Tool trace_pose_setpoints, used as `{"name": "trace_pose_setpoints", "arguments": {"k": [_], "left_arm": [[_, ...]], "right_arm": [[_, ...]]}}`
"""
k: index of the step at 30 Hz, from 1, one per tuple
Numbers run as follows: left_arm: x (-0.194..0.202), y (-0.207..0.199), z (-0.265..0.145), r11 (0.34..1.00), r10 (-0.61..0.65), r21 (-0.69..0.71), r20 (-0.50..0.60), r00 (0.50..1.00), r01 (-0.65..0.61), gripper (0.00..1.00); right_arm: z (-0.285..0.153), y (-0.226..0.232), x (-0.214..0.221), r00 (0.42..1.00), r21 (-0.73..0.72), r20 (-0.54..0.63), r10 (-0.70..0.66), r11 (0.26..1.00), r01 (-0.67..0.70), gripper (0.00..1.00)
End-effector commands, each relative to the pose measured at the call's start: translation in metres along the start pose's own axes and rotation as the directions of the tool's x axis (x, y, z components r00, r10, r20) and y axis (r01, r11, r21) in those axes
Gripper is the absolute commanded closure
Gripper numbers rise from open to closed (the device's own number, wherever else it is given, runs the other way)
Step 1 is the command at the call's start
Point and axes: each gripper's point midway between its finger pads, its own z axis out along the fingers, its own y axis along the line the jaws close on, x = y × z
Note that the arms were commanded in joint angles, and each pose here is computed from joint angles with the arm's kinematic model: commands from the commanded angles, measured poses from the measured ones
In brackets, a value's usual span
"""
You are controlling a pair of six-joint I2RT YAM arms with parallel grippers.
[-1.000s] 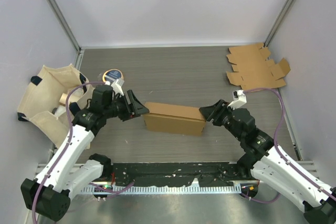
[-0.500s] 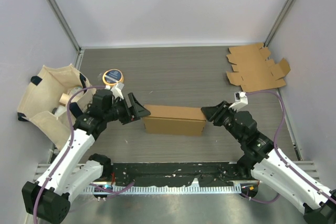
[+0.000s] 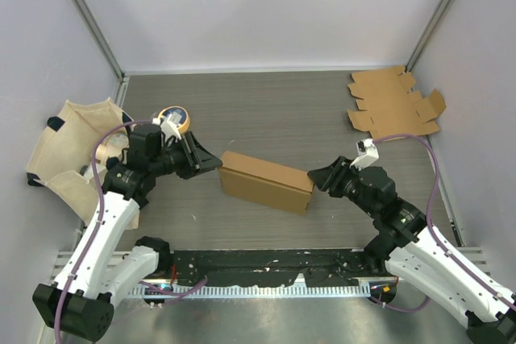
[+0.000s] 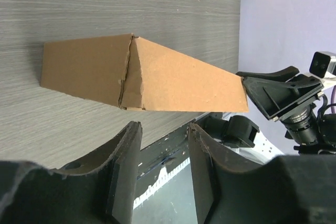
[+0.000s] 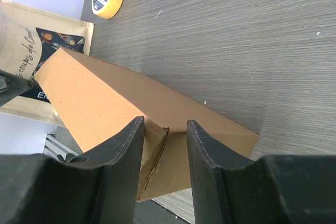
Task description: Fold the paper box
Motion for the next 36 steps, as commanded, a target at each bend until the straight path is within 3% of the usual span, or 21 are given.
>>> {"name": "trace_pose_setpoints", "arguments": {"k": [1,3,4,7,9,12,23,30,36], "left_arm": [[0.005,-0.007,-0.011,1.0,0.013,0.004,-0.035,0.999,-0.012,0.56],[0.005,-0.005,-0.012,0.999,0.031,-0.007,-0.034,0.999,-0.031,0.5],[0.003,-0.003,-0.011,0.999,0.039,-0.015,-0.025,0.999,-0.04,0.35],[-0.008,0.0,-0.01,0.995,0.085,-0.05,0.008,0.996,-0.084,0.33],[-0.018,-0.004,-0.009,0.993,0.111,-0.054,0.03,0.993,-0.109,0.36],[-0.027,-0.011,-0.001,0.992,0.126,-0.022,0.033,0.991,-0.126,0.52],[-0.034,-0.004,0.018,0.987,0.157,-0.038,-0.029,0.987,-0.158,0.53],[-0.019,-0.004,0.023,0.994,0.105,0.012,-0.071,0.992,-0.104,0.68],[0.002,0.014,0.02,0.997,0.072,-0.027,-0.117,0.991,-0.076,0.79]], "right_arm": [[-0.004,-0.003,0.009,0.997,0.03,-0.072,-0.028,0.999,0.03,0.58],[-0.003,-0.003,0.009,0.996,0.034,-0.077,-0.036,0.999,0.039,0.59],[-0.003,-0.002,0.008,0.996,0.031,-0.076,-0.037,0.999,0.04,0.59],[-0.002,-0.001,0.009,0.996,0.033,-0.085,-0.038,0.999,0.041,0.59],[-0.002,-0.002,0.011,0.995,0.035,-0.093,-0.032,0.999,0.036,0.6],[-0.003,-0.001,0.011,0.995,0.031,-0.092,-0.024,0.999,0.027,0.6],[0.001,-0.002,0.013,0.995,0.034,-0.099,-0.023,0.999,0.027,0.59],[0.004,-0.001,0.013,0.995,0.031,-0.1,-0.021,0.999,0.024,0.6],[0.013,0.002,0.01,0.996,0.026,-0.088,-0.028,0.999,0.031,0.6]]}}
